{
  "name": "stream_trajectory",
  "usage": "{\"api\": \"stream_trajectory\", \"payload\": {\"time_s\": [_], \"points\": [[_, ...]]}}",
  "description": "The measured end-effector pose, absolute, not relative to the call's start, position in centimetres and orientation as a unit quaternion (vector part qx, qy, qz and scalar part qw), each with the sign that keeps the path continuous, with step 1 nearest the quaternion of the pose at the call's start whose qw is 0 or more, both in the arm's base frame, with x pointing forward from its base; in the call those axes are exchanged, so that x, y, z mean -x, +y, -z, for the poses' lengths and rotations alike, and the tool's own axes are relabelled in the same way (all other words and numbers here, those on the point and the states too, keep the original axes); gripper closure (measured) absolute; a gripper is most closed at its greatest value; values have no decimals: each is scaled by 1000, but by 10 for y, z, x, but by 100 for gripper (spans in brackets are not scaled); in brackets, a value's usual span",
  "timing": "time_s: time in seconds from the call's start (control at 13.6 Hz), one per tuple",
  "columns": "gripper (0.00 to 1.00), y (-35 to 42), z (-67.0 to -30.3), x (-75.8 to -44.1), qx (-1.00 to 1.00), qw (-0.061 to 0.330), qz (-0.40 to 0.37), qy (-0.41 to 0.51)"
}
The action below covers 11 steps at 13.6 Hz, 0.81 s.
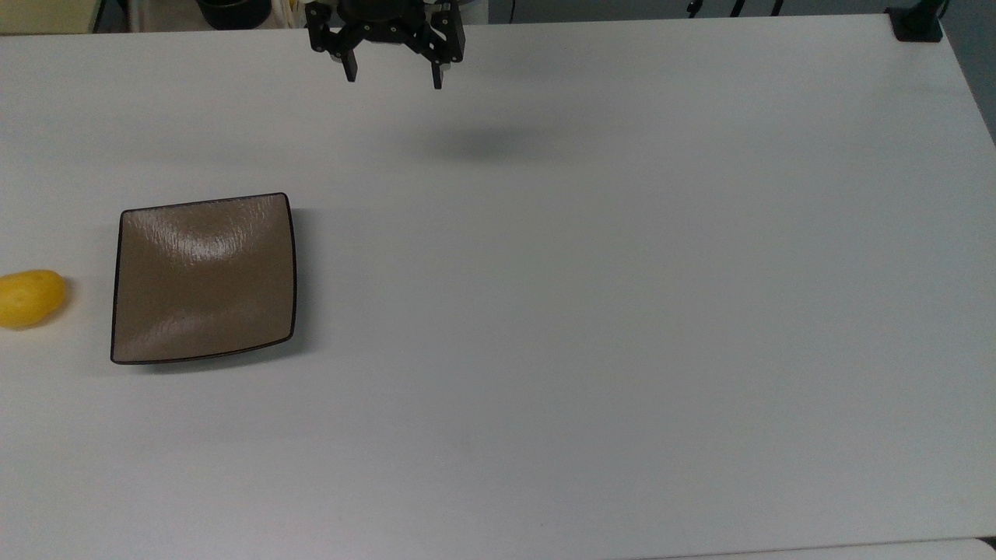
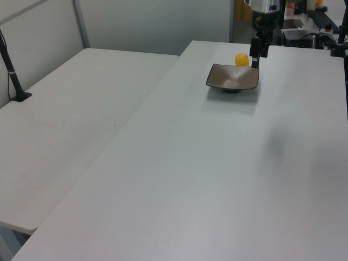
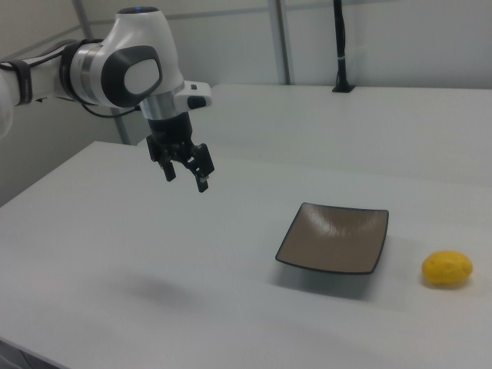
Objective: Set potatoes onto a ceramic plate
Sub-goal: 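Move the open gripper over toward the yellow potato beside the plate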
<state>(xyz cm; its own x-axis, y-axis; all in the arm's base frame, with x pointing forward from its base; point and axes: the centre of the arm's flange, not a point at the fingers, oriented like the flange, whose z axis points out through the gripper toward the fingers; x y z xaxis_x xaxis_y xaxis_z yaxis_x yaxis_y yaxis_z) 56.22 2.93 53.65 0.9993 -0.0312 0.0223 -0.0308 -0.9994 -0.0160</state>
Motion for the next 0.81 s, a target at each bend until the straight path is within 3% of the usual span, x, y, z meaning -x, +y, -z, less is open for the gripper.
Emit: {"api": "stream_trajectory", "payload": {"time_s": [0.81], "points": [[0,15,-537,-563,999,8,11,28]]}}
